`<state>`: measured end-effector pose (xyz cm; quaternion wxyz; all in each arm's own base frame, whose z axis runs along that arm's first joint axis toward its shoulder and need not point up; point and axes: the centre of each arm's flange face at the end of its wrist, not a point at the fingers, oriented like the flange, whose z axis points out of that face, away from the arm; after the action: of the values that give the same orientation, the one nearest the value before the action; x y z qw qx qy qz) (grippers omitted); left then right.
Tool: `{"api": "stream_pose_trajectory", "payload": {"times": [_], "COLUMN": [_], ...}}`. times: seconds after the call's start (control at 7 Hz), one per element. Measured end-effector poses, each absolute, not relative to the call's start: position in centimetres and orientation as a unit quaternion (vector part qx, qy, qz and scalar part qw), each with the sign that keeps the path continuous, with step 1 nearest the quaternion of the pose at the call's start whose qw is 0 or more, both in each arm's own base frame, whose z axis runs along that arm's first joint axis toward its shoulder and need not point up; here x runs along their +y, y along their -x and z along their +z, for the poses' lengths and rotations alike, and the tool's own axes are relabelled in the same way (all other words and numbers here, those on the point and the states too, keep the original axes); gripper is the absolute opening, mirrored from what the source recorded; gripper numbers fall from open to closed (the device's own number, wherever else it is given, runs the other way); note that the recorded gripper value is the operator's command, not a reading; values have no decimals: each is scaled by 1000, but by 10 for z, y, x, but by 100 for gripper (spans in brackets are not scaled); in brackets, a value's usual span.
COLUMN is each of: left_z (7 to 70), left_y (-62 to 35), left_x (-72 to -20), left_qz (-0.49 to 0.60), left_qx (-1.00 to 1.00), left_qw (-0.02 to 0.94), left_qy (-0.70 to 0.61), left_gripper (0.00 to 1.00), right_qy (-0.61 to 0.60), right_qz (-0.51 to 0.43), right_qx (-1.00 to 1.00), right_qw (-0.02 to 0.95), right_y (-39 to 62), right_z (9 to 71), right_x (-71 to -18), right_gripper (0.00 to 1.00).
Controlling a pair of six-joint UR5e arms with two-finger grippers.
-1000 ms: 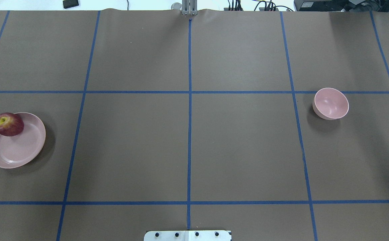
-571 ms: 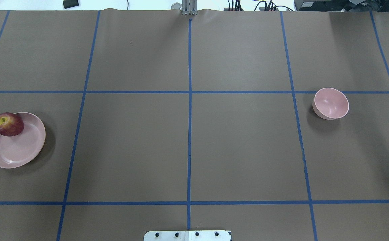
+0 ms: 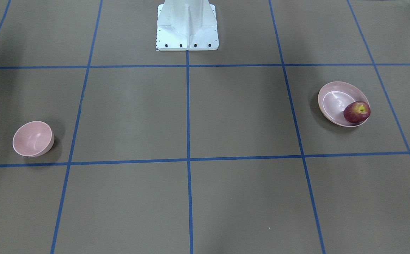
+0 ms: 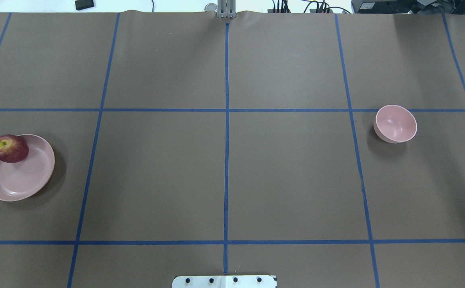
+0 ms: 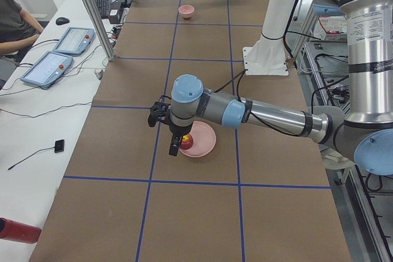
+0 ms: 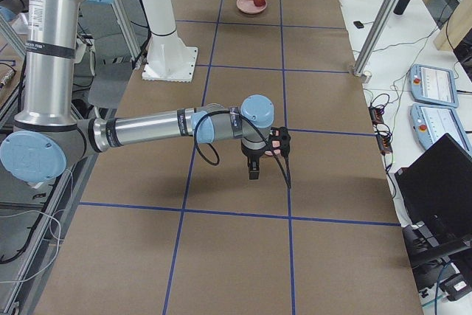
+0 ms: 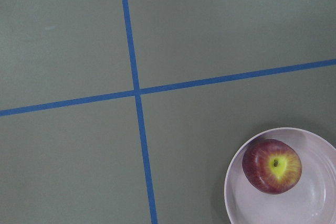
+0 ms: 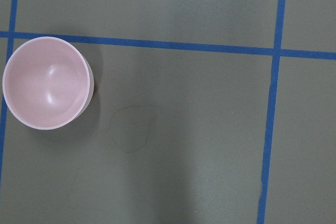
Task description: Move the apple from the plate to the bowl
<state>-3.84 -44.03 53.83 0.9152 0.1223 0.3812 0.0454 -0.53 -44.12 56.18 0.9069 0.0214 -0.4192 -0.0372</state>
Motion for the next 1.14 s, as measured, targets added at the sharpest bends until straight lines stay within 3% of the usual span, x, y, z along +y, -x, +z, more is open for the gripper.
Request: {"api": "stream_pose_trajectory", "payload": {"times": [0.71,1.14], "left_z": [539,546], "left_y": [37,37], "left_x": [-432,-433], "left_qz": [28,6], "left_qx": [393,396], "left_qw": [913,914], "left_qy": [-107,-92], "left_gripper": [98,98], "right_qy": [-17,-53], "right_qz": [-46,-142], "right_qx": [-447,-419], "right_qw": [893,895], "right_y": [15,102], "right_z": [554,524], "right_x": [-445,-500], "right_gripper": [100,100]}}
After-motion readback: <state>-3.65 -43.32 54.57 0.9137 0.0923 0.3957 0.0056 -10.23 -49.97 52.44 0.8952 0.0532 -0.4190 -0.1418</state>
